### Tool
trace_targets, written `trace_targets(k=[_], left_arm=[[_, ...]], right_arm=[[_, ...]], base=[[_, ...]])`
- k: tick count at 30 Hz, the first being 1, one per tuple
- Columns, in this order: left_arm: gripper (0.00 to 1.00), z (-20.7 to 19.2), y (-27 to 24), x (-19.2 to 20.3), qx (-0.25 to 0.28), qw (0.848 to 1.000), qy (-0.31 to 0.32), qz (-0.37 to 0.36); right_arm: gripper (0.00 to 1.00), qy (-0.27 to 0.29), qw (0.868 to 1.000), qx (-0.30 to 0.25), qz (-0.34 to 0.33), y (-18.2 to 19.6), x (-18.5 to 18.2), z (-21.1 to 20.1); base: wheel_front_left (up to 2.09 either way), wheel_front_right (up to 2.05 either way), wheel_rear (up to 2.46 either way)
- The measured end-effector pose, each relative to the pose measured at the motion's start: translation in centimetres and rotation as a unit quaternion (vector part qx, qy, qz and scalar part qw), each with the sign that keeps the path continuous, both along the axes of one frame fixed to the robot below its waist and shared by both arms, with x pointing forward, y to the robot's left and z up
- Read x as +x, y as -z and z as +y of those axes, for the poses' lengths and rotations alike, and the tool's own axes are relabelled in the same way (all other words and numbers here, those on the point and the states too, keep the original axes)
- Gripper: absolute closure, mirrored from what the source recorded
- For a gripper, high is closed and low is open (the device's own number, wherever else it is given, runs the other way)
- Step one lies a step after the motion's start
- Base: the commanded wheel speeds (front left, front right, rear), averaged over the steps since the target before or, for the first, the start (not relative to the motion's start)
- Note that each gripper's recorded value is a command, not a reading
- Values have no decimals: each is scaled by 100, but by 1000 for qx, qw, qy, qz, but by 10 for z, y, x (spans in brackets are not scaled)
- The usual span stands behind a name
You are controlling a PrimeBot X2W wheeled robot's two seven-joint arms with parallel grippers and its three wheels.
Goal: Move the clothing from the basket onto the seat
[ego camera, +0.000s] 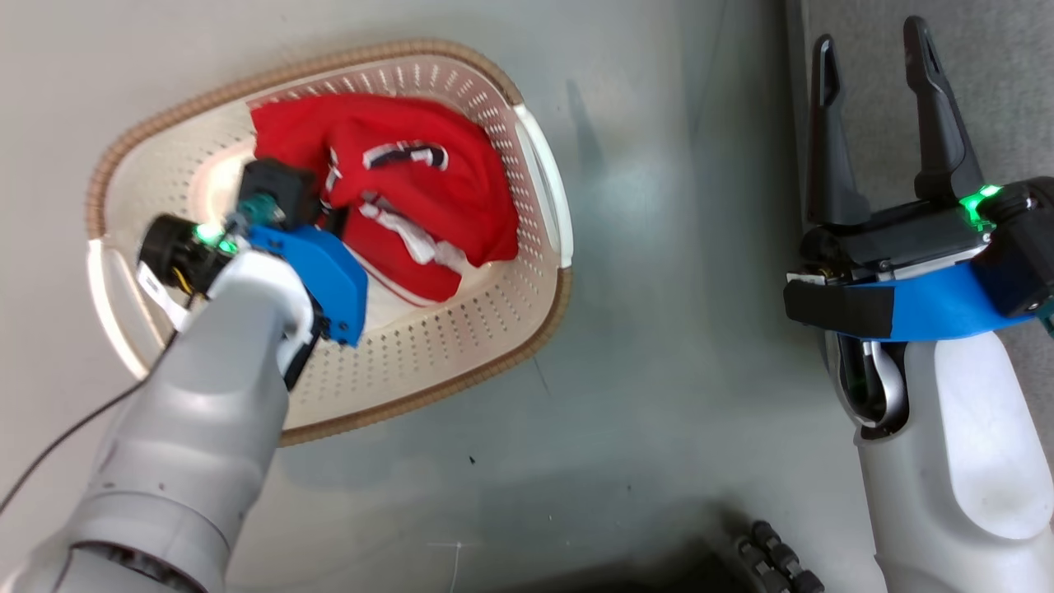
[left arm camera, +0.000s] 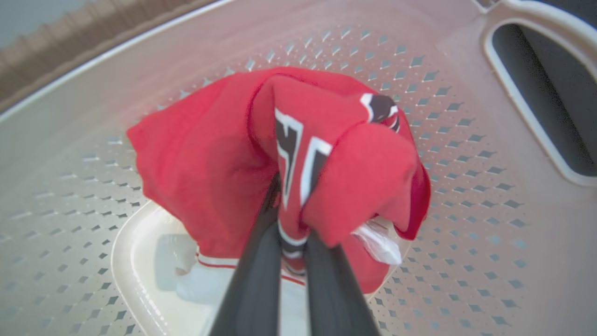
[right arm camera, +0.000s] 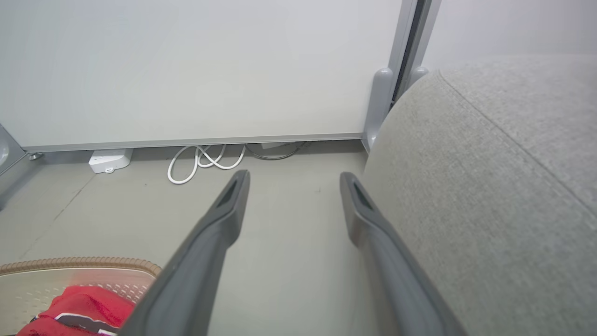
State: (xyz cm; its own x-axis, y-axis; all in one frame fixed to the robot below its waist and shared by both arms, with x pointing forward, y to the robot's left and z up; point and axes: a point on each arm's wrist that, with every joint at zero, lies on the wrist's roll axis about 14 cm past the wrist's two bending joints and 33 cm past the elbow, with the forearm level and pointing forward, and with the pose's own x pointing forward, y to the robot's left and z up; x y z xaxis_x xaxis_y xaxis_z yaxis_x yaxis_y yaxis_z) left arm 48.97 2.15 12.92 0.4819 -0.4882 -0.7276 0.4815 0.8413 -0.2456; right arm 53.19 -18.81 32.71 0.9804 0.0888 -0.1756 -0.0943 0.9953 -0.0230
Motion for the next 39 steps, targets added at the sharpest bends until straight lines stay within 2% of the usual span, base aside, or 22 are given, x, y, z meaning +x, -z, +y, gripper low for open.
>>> trace_targets(k=[11,22,28,39], left_arm=[[100,-16,-80,-2,-45,996,10,-71],[100,-5,-162,-13,-69,987,-12,-147],[100,3,-215,-13,-74,975,-17,-210],[100,7,-315,-13,-93,940,-25,-328]], right_arm=[[0,-6,999,14,-34,-49,-8,11],[0,-21,998,29,-56,-91,-31,28],[0,-30,996,35,-70,-115,-49,37],[0,-66,992,44,-99,-152,-81,63]], base=[[0,0,0],[0,0,0],[0,0,0],[0,0,0]])
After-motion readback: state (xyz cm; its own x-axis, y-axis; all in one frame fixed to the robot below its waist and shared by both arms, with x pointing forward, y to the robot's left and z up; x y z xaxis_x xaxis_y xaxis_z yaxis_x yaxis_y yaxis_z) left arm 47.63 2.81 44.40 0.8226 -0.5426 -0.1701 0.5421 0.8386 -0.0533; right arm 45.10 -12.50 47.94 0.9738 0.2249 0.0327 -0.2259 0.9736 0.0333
